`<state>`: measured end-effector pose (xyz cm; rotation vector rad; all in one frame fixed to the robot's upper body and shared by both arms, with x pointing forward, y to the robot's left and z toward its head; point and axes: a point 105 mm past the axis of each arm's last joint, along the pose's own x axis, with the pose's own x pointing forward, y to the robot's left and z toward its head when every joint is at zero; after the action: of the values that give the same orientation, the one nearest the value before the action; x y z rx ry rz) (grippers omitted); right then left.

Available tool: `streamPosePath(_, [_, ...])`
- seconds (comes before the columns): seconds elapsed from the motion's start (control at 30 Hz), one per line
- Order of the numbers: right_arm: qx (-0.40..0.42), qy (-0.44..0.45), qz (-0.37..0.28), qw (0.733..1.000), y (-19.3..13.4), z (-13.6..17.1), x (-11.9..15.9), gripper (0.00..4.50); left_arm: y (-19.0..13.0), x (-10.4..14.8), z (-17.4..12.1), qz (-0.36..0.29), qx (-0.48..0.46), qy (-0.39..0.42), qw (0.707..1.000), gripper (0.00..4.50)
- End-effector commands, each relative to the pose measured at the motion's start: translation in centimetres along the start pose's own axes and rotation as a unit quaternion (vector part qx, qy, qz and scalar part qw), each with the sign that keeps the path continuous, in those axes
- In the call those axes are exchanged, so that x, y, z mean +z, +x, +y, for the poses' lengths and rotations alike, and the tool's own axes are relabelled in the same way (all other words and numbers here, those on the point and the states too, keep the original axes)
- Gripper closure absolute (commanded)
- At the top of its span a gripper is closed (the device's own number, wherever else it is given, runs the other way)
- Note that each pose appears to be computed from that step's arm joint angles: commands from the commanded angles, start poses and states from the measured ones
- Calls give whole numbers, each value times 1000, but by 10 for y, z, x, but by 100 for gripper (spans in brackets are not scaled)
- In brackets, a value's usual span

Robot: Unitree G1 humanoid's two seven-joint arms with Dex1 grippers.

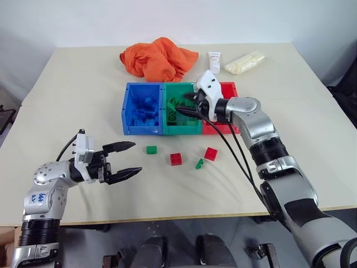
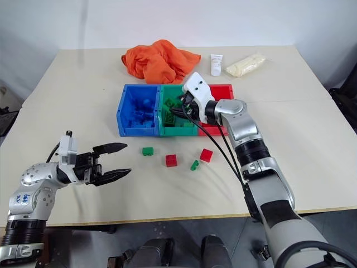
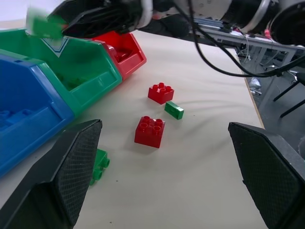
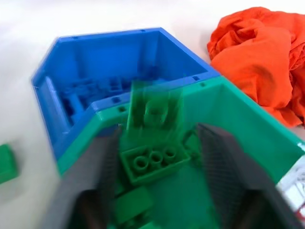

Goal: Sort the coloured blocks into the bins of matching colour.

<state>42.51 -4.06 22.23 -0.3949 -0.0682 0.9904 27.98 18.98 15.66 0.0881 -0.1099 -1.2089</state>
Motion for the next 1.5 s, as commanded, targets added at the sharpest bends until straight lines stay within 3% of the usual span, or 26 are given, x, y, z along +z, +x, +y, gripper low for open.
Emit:
streamPosePath(0.03, [-8,-29,-36,999,-4,-10,22,62,4,8,0,-11,-3,23,1000,0])
streamPosePath(0.1, [-9,-38,-40,998,-10,-12,24,2,6,8,0,-13,-5,21,1000,0])
streamPosePath(0.27, [27,-63,-61,996,-42,0,28,2,9,7,2,-17,-12,19,1000,0])
streamPosePath(0.5, [60,-44,-28,997,-113,24,1,2,11,5,9,-16,-18,17,1000,0])
streamPosePath(0.67, [46,17,57,997,-191,38,-36,2,7,5,10,-13,-18,12,1000,0])
streamPosePath(0.87, [10,61,153,986,-244,44,-67,2,-1,4,8,-7,-17,11,1000,0])
streamPosePath(1.07, [9,74,152,986,-227,43,-69,2,-4,5,7,-6,-15,13,1000,0])
streamPosePath(1.5, [54,58,103,992,-126,49,-88,2,1,8,-6,-17,-5,18,1000,0])
